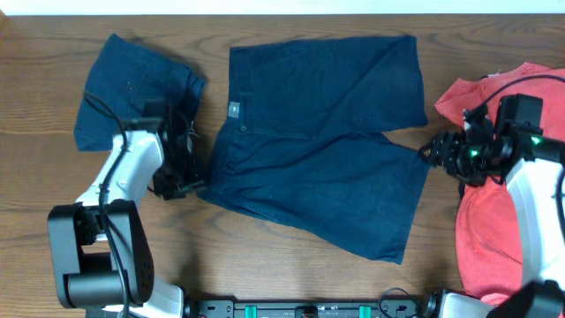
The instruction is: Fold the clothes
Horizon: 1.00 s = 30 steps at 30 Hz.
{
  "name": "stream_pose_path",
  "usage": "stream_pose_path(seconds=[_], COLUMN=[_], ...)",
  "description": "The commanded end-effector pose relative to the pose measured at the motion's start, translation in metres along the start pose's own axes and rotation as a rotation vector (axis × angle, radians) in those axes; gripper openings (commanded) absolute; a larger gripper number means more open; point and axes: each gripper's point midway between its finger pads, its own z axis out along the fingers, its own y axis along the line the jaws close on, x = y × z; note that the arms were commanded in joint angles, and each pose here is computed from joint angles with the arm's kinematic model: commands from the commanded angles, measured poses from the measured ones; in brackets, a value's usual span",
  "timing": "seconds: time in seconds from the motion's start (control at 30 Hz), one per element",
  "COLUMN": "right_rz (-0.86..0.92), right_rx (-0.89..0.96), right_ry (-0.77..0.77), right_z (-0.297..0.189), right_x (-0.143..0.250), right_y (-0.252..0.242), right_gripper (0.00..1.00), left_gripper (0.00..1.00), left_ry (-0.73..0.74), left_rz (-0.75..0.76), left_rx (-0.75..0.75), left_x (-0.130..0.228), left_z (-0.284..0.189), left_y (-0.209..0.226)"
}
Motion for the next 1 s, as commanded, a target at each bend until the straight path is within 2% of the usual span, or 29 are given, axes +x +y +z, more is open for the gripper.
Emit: stream_pose_path(seconds=[0.0,0.13,0.17,0.23,0.27,0.3,0.4,0.53,0.7,0.97], right_rz=[-0.023,0.021,0.037,0.074,0.099,0.121,0.183,0.24,0.286,0.411], right_rx=[-0.019,0.026,0.032,0.048,0.06,0.07,0.105,0.141,0.156,0.26], right_ry=[0.044,0.146,0.169,0.219,0.249,0.277,0.359,0.445,0.507,0.468], right_z=[-0.005,0.01,0.015,0.026,0.032,0.038,0.05,0.057,0.059,0.071], right_x=[0.015,0.045,0.053,0.071,0.081,0.092,0.124,0.157,0.18,0.19], right_y=[0.012,0.005,0.003,-0.002,-0.007,-0.012,-0.027,-0.041,-0.048,-0.07], right_gripper=[0.71,0.73,0.73,0.75,0.75,0.75,0.72,0.59,0.51,0.51], left_gripper=[0.5,0.5,0.46,0.23,0.08,0.06,0.06,0.06,0.06,0.06], left_ry=[0.004,-0.036,-0.047,-0.064,-0.066,-0.064,-0.058,-0.054,-0.053,-0.053], left_rz=[-0.025,-0.016,-0.013,-0.01,-0.01,-0.01,-0.011,-0.012,-0.012,-0.012], left_rx=[0.048,0.055,0.057,0.058,0.059,0.058,0.057,0.057,0.057,0.056], left_x=[0.006,0.003,0.001,-0.001,0.0,0.0,0.002,0.003,0.003,0.003], left_z=[0.014,0.028,0.03,0.035,0.037,0.037,0.037,0.037,0.037,0.037], left_y=[-0.004,-0.002,-0.002,-0.001,0.0,0.0,0.0,0.0,0.0,0.0])
